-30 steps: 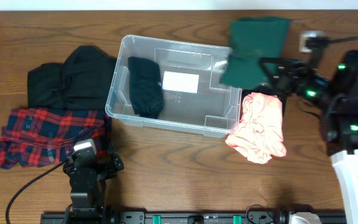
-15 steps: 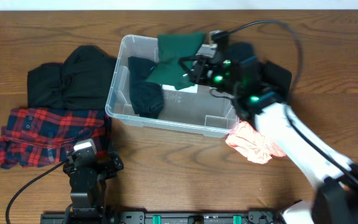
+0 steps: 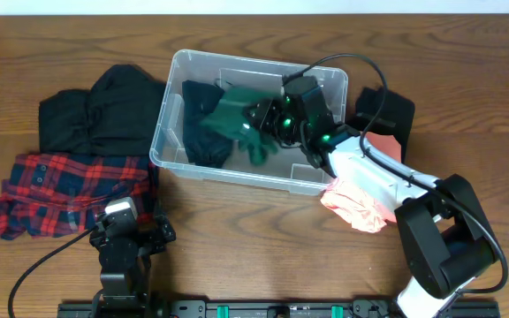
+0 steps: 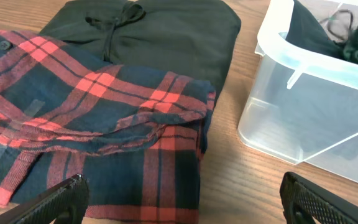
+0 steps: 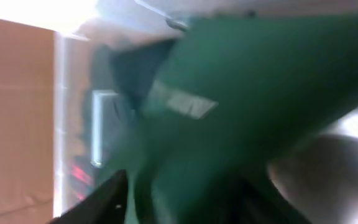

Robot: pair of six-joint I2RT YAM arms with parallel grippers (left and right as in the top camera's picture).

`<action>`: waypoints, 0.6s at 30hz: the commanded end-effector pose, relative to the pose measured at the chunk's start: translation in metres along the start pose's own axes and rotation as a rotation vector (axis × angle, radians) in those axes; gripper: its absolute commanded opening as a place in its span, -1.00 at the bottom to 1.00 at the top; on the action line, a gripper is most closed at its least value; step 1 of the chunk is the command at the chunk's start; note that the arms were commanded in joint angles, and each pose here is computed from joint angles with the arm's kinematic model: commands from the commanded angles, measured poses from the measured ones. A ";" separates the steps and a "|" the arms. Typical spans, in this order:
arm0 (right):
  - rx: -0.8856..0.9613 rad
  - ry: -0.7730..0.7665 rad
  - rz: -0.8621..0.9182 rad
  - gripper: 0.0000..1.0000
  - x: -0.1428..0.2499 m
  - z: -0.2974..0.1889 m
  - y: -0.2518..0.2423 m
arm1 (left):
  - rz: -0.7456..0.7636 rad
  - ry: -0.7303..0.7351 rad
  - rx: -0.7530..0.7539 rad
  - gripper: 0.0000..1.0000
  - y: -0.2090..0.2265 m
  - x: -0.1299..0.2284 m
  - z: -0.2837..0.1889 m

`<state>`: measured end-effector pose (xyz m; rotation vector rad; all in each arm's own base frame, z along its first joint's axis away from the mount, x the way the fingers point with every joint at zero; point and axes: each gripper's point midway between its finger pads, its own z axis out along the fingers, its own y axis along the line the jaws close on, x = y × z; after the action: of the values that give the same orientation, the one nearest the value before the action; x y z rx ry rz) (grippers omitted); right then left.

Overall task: Pack container
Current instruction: 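Grasp the green garment, lift it into the bin and release, then move the right gripper back to the pink garment and grasp it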

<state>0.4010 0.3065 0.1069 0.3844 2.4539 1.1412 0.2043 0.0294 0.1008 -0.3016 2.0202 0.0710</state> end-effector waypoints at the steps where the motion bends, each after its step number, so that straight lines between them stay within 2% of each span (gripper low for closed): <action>1: 0.014 0.006 -0.101 0.00 0.001 -0.004 0.001 | 0.002 0.008 -0.004 0.96 0.001 0.005 0.003; 7: 0.055 -0.091 -0.287 -0.09 -0.025 -0.053 0.014 | 0.002 0.008 -0.004 0.96 0.001 0.005 0.003; 10: 0.080 -0.160 -0.392 -0.03 -0.039 -0.089 0.026 | 0.002 0.008 -0.004 0.96 0.001 0.005 0.003; 15: 0.130 -0.235 -0.418 0.13 -0.058 -0.155 0.023 | 0.002 0.008 -0.004 0.96 0.001 0.005 0.003; 18: 0.201 -0.276 -0.384 0.18 -0.074 -0.193 0.001 | 0.002 0.007 -0.004 0.96 0.001 0.005 0.003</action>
<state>0.3716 0.1849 0.2308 0.1067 2.2934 0.7567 0.2043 0.0294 0.1008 -0.3020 2.0201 0.0707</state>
